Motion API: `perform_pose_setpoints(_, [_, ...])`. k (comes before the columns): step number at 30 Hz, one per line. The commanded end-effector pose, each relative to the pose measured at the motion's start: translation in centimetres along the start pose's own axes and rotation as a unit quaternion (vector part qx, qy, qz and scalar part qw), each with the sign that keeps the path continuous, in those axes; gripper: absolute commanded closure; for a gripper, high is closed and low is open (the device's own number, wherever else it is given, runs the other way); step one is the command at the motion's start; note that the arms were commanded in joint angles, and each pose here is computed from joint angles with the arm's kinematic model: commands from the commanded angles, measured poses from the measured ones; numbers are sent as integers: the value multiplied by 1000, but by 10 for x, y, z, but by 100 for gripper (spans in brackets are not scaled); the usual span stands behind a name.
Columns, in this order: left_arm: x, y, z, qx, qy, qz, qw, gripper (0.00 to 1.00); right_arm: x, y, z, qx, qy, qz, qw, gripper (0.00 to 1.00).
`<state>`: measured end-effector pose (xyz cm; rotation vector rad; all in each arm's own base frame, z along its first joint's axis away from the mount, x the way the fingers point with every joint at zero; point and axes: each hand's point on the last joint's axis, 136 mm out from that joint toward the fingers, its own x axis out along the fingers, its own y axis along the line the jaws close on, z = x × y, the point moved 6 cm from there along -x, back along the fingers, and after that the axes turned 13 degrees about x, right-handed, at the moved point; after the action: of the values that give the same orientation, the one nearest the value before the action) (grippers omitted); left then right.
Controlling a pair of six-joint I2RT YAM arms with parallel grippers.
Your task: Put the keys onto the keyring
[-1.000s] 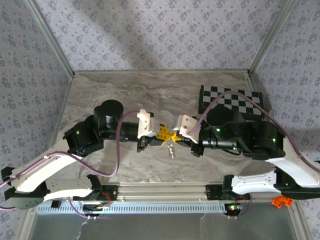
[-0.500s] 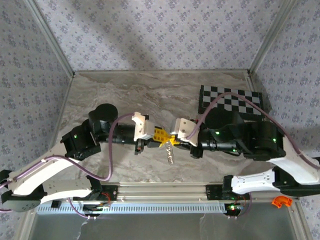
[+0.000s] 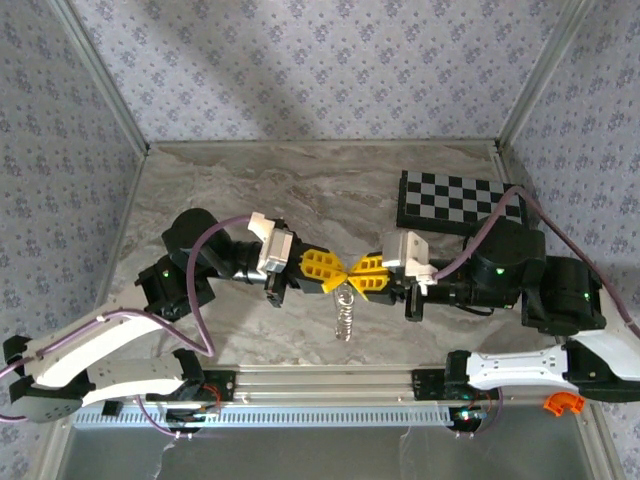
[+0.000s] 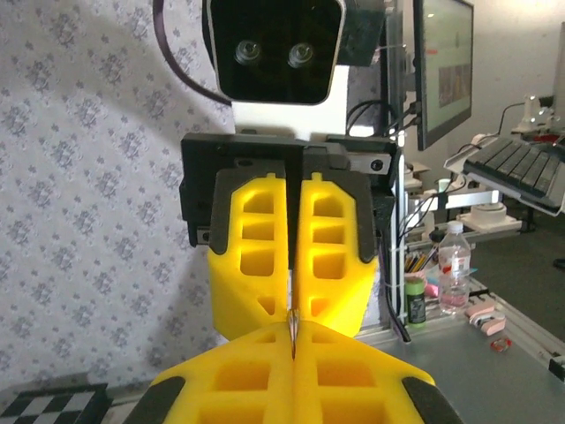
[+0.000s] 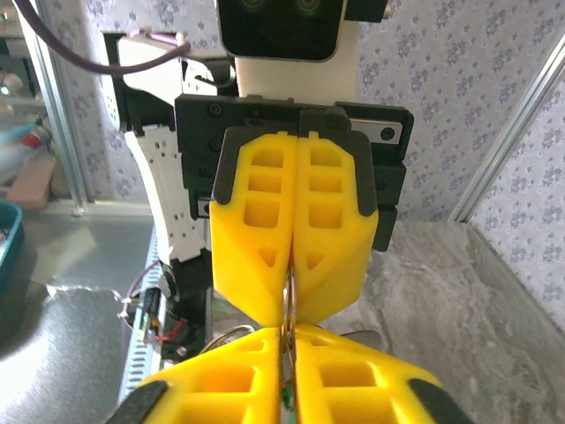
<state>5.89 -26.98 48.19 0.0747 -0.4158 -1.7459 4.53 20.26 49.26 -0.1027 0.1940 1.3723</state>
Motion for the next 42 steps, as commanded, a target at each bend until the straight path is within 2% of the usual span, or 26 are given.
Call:
perform_pose_setpoints(1, [4, 3, 11, 9, -37, 0, 999, 100, 4, 3, -3, 3, -1, 10, 1000, 95])
perform_pose_setpoints(3, [6, 4, 6, 7, -24, 2, 1000, 100, 3, 1, -5, 2, 1, 0, 1000, 100])
perform_pose_setpoints(7, [6, 6, -11, 8, 29, 20, 999, 100, 0, -4, -10, 3, 15, -21, 1000, 100])
perform_pose_setpoints(9, [3, 8, -20, 11, 74, 35, 997, 99, 0, -7, -15, 0, 35, -35, 999, 100])
perform_pose_setpoints(12, [-2, 13, -35, 21, 146, 60, 987, 90, 3, -13, -26, -8, 88, -62, 994, 100])
perform_pose_setpoints(15, [-8, 16, -50, 27, 212, 73, 974, 89, 7, -19, -32, -14, 137, -88, 987, 100])
perform_pose_setpoints(18, [-11, 16, -55, 28, 235, 74, 969, 86, 10, -22, -35, -19, 168, -101, 980, 100])
perform_pose_setpoints(22, [-14, 16, -60, 30, 256, 75, 963, 86, 11, -22, -36, -26, 180, -102, 978, 100])
perform_pose_setpoints(26, [-15, 14, -58, 32, 251, 72, 965, 100, 14, -22, -35, -26, 181, -103, 978, 100])
perform_pose_setpoints(31, [-14, 11, -48, 30, 211, 68, 975, 100, 18, -23, -35, -24, 181, -103, 978, 100])
perform_pose_setpoints(35, [-12, 6, -25, 30, 130, 63, 989, 100, 17, -21, -31, -18, 156, -98, 983, 100])
perform_pose_setpoints(39, [-12, 2, -4, 31, 52, 53, 997, 100, 12, -14, -25, -6, 100, -68, 993, 84])
perform_pose_setpoints(42, [-9, 1, 3, 25, 23, 42, 999, 100, 8, -9, -23, 6, 79, -49, 996, 81])
